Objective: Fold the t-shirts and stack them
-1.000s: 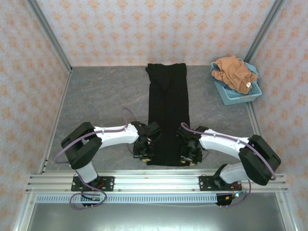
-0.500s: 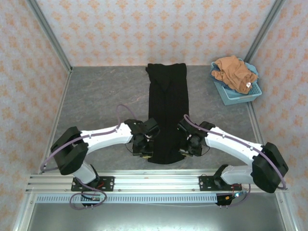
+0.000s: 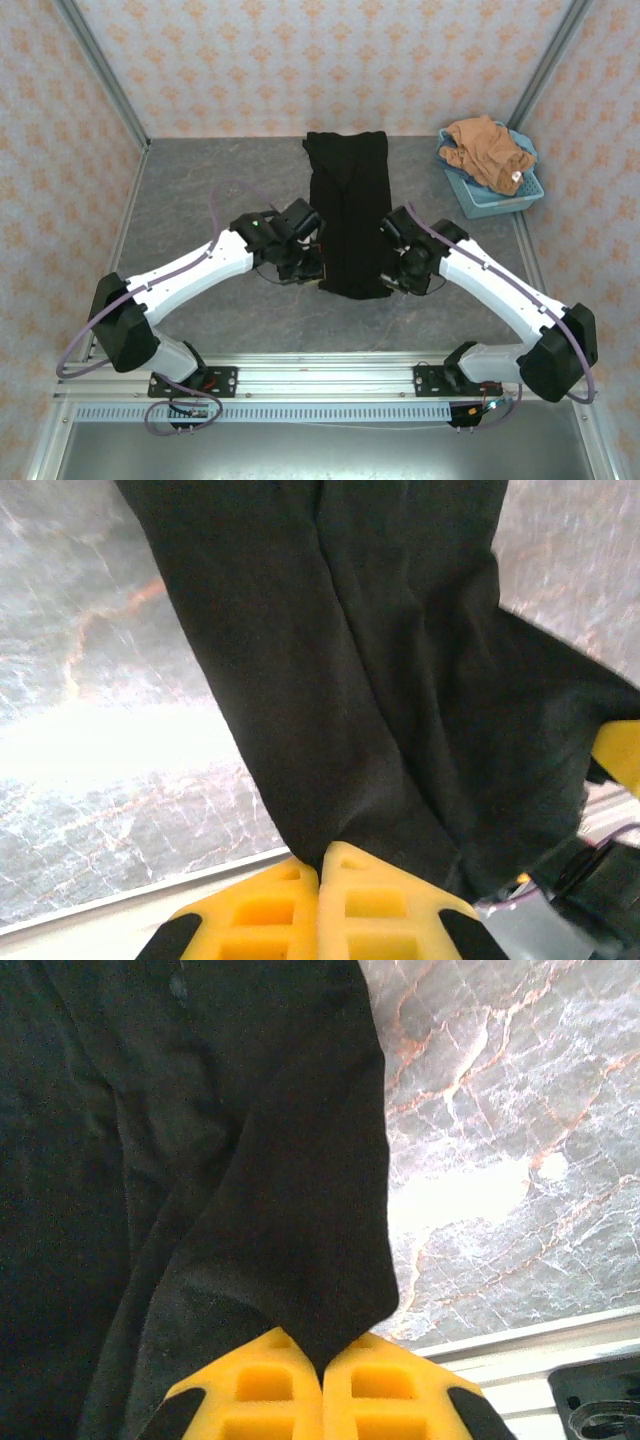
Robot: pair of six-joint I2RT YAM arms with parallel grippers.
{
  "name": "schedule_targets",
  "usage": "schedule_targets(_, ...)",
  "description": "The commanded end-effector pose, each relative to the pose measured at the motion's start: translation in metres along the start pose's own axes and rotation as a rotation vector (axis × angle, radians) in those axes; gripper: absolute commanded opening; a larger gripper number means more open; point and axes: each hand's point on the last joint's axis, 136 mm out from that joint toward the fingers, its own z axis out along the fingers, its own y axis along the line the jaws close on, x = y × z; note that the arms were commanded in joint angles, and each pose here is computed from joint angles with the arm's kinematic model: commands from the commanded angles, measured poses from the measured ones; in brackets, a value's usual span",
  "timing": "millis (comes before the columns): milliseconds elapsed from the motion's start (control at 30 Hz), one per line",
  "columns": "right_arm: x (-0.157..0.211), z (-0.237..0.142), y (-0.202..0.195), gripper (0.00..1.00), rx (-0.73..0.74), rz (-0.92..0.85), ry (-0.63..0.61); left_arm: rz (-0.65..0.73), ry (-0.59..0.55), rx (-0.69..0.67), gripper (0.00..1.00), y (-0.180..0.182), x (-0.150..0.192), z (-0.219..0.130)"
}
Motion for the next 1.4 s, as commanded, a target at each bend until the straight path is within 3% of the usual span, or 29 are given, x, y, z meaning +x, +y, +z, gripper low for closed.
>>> schedule_targets(0, -0.02, -0.003, -0.002, 0.0, 0.043, 0.016, -0.044, -0.042, -0.02, -0.009, 0.0, 0.008, -0.018, -0.008)
schedule_targets(333, -0.104, 0.006, 0.042, 0.0, -0.002, 0.049, -0.123, -0.138, -0.09, -0.014, 0.0, 0.012, -0.096, 0.001)
schedule_targets(633, -0.177, 0.031, 0.072, 0.0, 0.02, 0.043, -0.139, -0.189, -0.098, -0.029, 0.0, 0.021, -0.168, 0.034)
schedule_targets(1200, -0.237, 0.092, 0.084, 0.02, 0.068, 0.105, -0.114, -0.224, -0.087, -0.062, 0.0, 0.038, -0.244, 0.087)
schedule_targets(1267, -0.245, 0.093, 0.083, 0.12, 0.06, 0.116, -0.127, -0.231, -0.103, -0.073, 0.11, 0.042, -0.252, 0.086)
schedule_targets(1367, -0.259, 0.085, 0.081, 0.34, 0.027, 0.122, -0.162, -0.213, -0.175, -0.086, 0.44, 0.04, -0.266, 0.067)
